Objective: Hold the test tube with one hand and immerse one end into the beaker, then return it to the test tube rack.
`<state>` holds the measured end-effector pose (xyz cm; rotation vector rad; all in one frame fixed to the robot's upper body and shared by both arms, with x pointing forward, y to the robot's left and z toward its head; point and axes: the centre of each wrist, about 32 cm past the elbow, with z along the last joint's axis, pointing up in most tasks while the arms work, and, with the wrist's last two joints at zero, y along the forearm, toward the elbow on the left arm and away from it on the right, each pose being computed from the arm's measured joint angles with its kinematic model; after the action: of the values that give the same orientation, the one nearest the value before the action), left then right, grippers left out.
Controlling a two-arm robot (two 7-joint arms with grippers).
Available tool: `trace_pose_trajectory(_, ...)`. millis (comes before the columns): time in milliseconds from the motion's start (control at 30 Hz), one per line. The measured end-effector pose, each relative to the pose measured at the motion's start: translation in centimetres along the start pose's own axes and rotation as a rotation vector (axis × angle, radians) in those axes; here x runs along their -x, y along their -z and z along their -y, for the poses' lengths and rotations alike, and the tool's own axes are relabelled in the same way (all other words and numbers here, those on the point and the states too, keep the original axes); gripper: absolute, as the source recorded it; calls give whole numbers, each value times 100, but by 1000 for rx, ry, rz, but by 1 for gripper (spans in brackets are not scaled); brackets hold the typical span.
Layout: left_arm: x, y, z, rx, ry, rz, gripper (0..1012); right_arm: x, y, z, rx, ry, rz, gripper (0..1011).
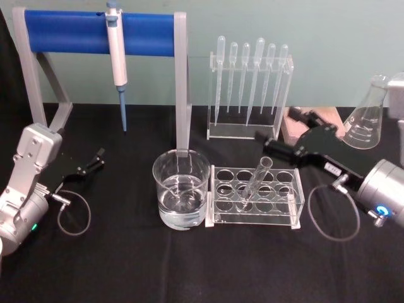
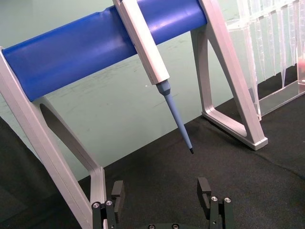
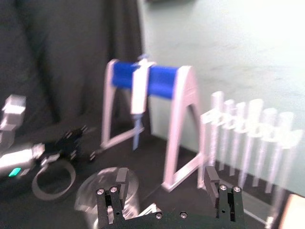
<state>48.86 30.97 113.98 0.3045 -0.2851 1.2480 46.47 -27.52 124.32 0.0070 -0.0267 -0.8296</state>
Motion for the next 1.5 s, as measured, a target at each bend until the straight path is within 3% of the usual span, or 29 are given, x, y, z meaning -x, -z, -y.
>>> trace_pose_trajectory(133, 0, 0, 0, 0, 0, 0, 1000, 5, 46, 26, -49, 107, -25, 1002)
trace_pose_trajectory(200, 0, 0, 0, 0, 0, 0, 1000, 10, 85, 33, -61, 158, -24, 1000)
trace_pose_trajectory(300, 0, 0, 0, 0, 0, 0, 1000, 36, 222, 24, -73, 309, 0, 1000)
trace_pose_trajectory(333, 0, 0, 0, 0, 0, 0, 1000, 36, 222, 24, -73, 309, 0, 1002)
trace_pose_trajectory(433, 0, 0, 0, 0, 0, 0, 1000, 89, 400, -21, -60, 446, 51, 1002)
trace_pose_trajectory(600, 0, 0, 0, 0, 0, 0, 1000, 174, 649, -91, -24, 561, 118, 1002)
trace_pose_trajectory(700, 0, 0, 0, 0, 0, 0, 1000, 198, 740, -107, -6, 584, 138, 1000)
trace_pose_trajectory(900, 0, 0, 0, 0, 0, 0, 1000, 191, 803, -105, 13, 573, 145, 1002)
trace_pose_trajectory(1500, 0, 0, 0, 0, 0, 0, 1000, 200, 796, -111, 10, 580, 147, 1002)
